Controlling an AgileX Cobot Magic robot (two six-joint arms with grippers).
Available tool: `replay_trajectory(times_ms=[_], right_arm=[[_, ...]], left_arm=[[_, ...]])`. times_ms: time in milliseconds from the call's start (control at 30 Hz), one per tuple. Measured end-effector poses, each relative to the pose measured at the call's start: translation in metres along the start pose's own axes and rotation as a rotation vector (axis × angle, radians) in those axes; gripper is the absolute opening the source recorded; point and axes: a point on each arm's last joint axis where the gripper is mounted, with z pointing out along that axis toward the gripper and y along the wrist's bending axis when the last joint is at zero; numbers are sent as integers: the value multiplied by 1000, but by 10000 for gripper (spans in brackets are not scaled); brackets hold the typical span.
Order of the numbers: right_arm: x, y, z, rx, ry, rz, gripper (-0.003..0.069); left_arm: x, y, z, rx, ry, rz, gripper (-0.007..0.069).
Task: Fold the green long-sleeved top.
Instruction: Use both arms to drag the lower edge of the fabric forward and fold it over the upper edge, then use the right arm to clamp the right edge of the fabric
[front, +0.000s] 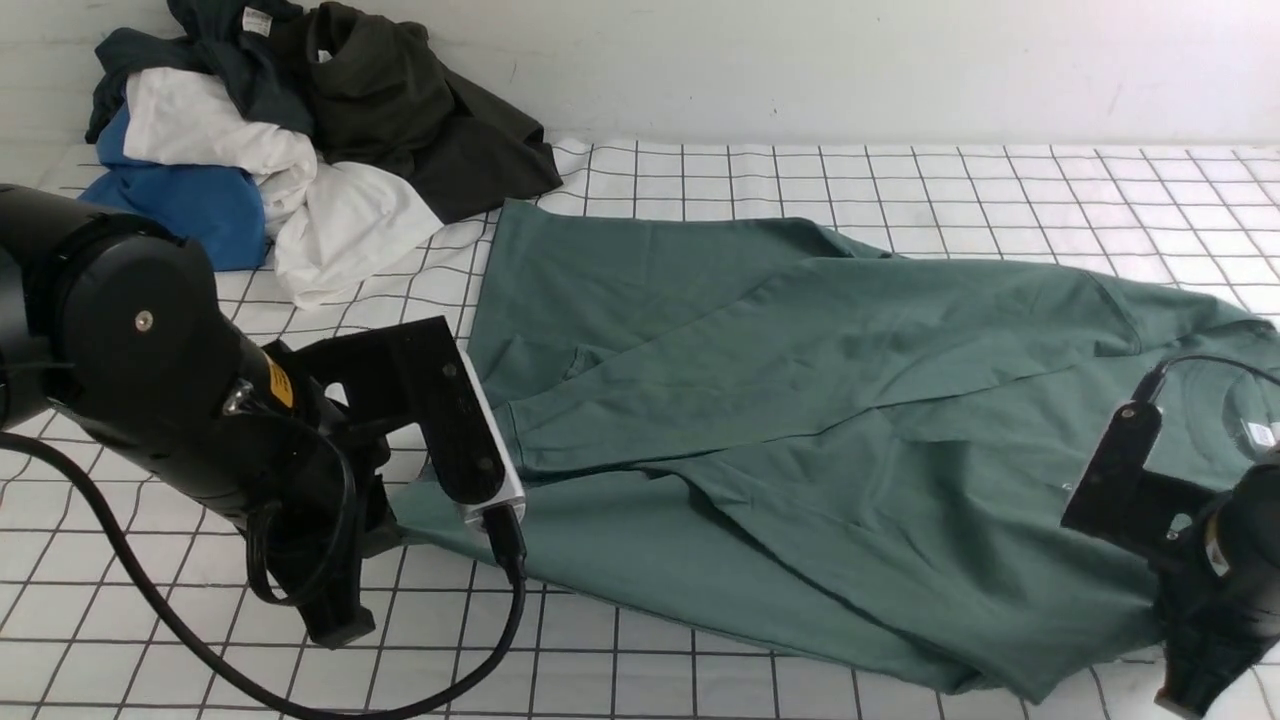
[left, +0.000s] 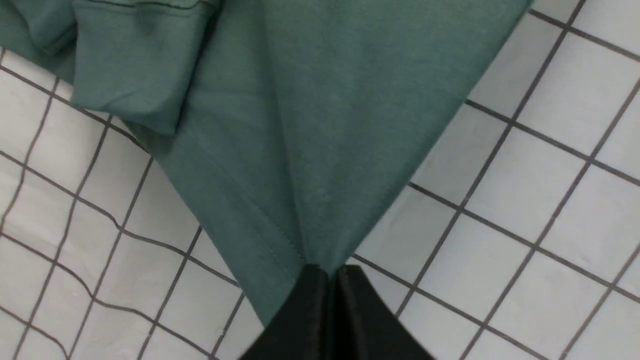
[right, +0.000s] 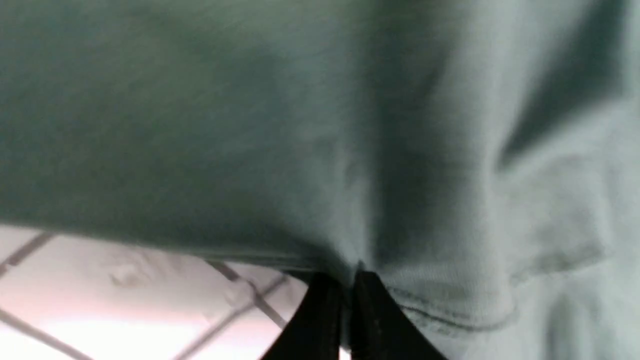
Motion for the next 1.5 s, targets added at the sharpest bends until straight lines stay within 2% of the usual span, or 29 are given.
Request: replay_trajectory(times_ms=[133,167,333,367,400,433,467,500,533,567,600,667,733,767,867,933,967,1067,1100,1167,1200,1233,1267,1300,1333,1367,1400,1467,1500], right_arm=[[11,-7,-31,70,-12,59,3],[17,-11,-48,124,-38,67,3],[17,-30,-79,269,-137,79,3],[11,-45,-85,338,-213,86,3],[10,-47,-87,344,-227,88,3],[0,-68,-88,406,-307,95,3],[-2,-70,-90,414,-323,96,3],[-14,-91,-84,446,-378,101,3],[-15,-93,-83,448,-384,102,3],[-30,-114,-76,473,-433,102,3],[-31,-114,-72,466,-425,101,3],[-59,-147,-48,483,-469,91,3],[-69,-157,-36,481,-470,90,3],[-86,-172,-9,462,-456,106,12],[-101,-186,16,451,-436,131,34],[-116,-200,39,438,-424,201,90],[-116,-199,42,431,-420,207,95],[-124,-209,49,387,-432,399,212],[-124,-210,49,385,-431,411,218],[-122,-216,36,349,-392,551,288],[-121,-215,35,338,-377,566,292],[-121,-214,24,301,-324,599,299],[-122,-213,22,286,-323,607,297],[-127,-205,11,197,-271,587,263],[-128,-204,9,186,-281,598,257],[-134,-195,6,102,-268,575,218],[-143,-179,3,-39,-266,532,141],[-161,-157,8,-227,-323,462,49],[-169,-149,13,-282,-354,438,22]], left_arm=[[-2,0,-17,-19,-33,-101,-7],[-6,2,-30,-45,-72,-181,-7],[-19,21,-47,-134,-173,-336,-7],[-28,39,-47,-176,-216,-401,-6],[-27,40,-47,-181,-220,-403,-6],[-39,64,-41,-220,-257,-464,-5],[-38,65,-41,-225,-260,-465,-5],[-49,89,-30,-254,-283,-507,-5],[-51,92,-29,-257,-286,-512,-5],[-62,118,-12,-275,-302,-543,-5],[-62,118,-12,-278,-302,-548,-5],[-77,157,22,-303,-322,-595,-5],[-81,170,36,-309,-329,-612,-5],[-89,192,69,-311,-329,-641,-5],[-94,211,99,-316,-335,-675,-5],[-102,232,132,-326,-350,-687,25],[-103,233,134,-326,-350,-687,29],[-107,251,165,-333,-359,-692,160],[-107,252,166,-334,-359,-693,170],[-110,259,165,-338,-364,-694,304],[-111,259,165,-338,-364,-694,304],[-114,261,151,-328,-364,-703,365],[-115,261,150,-327,-363,-703,369],[-119,259,134,-287,-361,-725,384],[-120,258,130,-277,-354,-728,384],[-122,255,123,-240,-347,-742,377],[-124,247,113,-155,-319,-758,339],[-128,233,112,-40,-261,-744,263],[-129,225,116,17,-222,-723,218]])
